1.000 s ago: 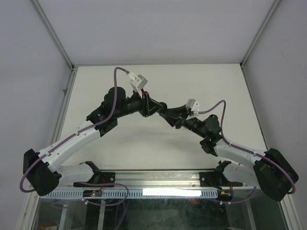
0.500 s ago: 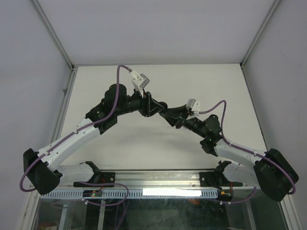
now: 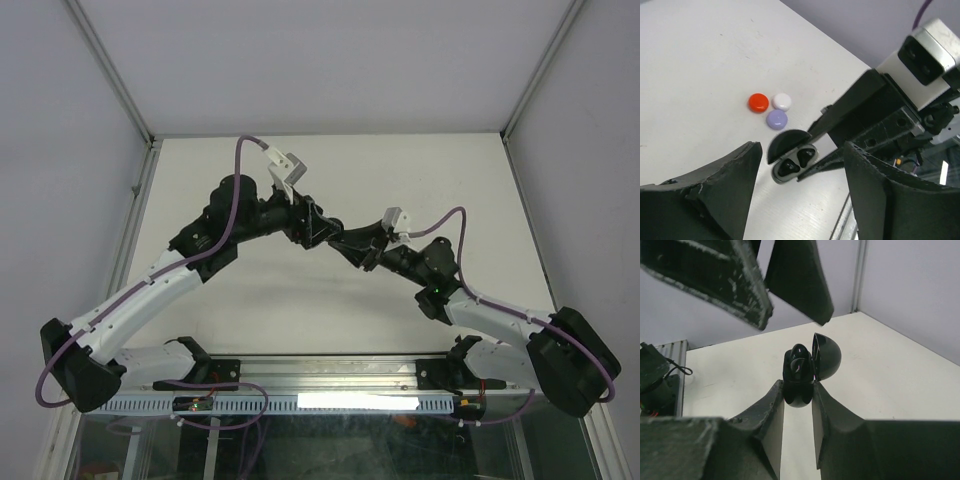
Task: Insert the wireless bluetooth earbuds into the charging case
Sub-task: Place the earbud in the charging case, then close the charging case.
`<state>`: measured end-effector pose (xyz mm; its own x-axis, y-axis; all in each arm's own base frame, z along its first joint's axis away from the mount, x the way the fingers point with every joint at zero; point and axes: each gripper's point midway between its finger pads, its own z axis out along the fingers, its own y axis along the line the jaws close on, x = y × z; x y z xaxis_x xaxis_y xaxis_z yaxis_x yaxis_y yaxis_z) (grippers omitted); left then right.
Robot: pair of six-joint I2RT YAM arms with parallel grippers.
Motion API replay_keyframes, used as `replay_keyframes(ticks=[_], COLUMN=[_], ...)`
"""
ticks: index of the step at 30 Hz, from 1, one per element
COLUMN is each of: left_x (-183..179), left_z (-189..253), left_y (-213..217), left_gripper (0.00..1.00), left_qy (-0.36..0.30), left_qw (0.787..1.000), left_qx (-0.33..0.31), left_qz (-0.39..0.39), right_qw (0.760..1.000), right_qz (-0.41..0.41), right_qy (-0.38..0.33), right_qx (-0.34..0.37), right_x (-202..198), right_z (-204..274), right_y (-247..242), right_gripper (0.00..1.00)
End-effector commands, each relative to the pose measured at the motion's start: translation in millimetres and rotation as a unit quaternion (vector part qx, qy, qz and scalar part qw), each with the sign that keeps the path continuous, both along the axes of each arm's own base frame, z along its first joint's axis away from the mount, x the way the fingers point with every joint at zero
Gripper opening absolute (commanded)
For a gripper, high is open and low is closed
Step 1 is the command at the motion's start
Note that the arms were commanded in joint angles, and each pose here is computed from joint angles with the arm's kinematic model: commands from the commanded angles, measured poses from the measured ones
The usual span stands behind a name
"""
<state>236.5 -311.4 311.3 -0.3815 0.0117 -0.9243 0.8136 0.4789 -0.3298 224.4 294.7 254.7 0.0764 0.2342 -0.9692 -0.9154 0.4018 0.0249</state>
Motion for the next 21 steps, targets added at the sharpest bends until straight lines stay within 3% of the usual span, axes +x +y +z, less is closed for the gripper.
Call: replay_keyframes(ticks=[1,10,21], left_x=[7.1,-6.9,-35.2], left_z=[36.3,25.5,22.0], left_y=[21.4,17.4,-3.7], left_gripper=[0.72,0.82,0.81], left_qy=[-0.044,0.025,0.066], left_qw=[0.998,0.998,0.983], left_qx=[-0.027,-0.06,-0.093], left_qz=[0.045,-0.023,-0.143], right_qw=[0.997,0.994,0.995], right_qz=[0.037,0.062,0.063], right_qy=[-0.053,-0.074,-0.06], right_qx=[0.037,0.047,0.052], right_x=[-17.8,-26.3,-20.1], right_z=[42.2,58.5,59.4], right_y=[4.2,7.1,11.9], right_gripper=[0.0,0.0,0.0])
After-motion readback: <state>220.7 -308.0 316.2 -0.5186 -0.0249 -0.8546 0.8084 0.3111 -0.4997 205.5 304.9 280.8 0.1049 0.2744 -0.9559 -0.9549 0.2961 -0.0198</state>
